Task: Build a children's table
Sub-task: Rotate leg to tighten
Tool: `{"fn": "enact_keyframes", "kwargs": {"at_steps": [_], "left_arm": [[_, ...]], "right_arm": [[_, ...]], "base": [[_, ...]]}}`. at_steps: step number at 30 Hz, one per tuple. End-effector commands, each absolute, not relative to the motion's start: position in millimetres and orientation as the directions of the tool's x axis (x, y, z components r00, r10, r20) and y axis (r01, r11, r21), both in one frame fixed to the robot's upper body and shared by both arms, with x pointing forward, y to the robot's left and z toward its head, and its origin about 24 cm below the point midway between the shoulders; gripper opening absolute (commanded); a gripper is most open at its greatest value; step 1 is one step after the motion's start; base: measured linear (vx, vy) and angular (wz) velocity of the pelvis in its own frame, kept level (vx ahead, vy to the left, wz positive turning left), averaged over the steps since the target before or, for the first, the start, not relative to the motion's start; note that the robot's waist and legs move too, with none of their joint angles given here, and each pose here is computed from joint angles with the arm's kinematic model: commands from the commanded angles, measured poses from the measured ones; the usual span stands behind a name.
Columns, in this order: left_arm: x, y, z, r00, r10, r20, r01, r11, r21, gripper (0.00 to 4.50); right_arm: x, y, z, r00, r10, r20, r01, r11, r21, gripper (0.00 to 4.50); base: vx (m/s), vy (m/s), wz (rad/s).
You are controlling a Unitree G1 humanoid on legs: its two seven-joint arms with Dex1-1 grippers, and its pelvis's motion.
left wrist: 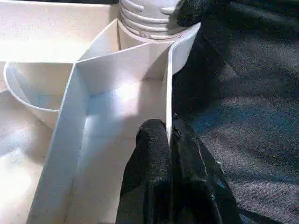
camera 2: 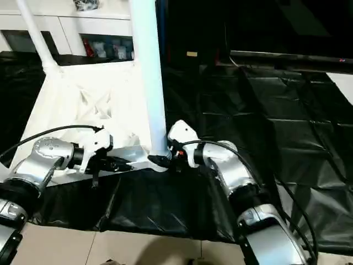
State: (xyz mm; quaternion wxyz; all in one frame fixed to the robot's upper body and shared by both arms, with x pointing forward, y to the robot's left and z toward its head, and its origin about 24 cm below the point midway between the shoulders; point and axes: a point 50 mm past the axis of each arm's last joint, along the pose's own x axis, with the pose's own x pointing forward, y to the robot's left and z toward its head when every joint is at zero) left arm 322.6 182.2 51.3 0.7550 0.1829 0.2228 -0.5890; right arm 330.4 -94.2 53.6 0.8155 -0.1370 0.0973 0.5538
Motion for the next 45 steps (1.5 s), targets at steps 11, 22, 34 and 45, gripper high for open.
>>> {"fn": "enact_keyframes", "kwargs": {"at_steps": [11, 22, 34, 45], "left_arm": [[322.6, 176.1, 52.4, 0.181, -0.835, -0.519, 0.976, 0.218, -0.009, 0.0], [328.2, 164.1, 51.7, 0.22, -0.825, -0.521, 0.969, 0.248, 0.016, 0.0], [353.4, 98.3, 54.3, 0.439, -0.748, -0.498, 0.889, 0.444, 0.116, 0.0], [354.3, 96.1, 58.5, 0.415, -0.773, -0.48, 0.909, 0.375, 0.182, 0.0]], "right_arm": [[334.5, -95.1, 49.9, 0.34, 0.874, -0.346, -0.94, 0.322, -0.111, 2.48], [326.8, -95.2, 35.6, 0.303, 0.886, -0.35, -0.949, 0.315, -0.025, 2.28], [326.7, -74.1, 10.7, 0.558, 0.757, -0.34, -0.777, 0.621, 0.107, 2.01], [337.1, -76.1, 26.4, 0.618, 0.743, -0.255, -0.752, 0.654, 0.081, 2.88]], "base": [[0.0, 0.0, 0.0], [0.0, 0.0, 0.0], [0.0, 0.0, 0.0], [-0.004, 0.005, 0.01]]}}
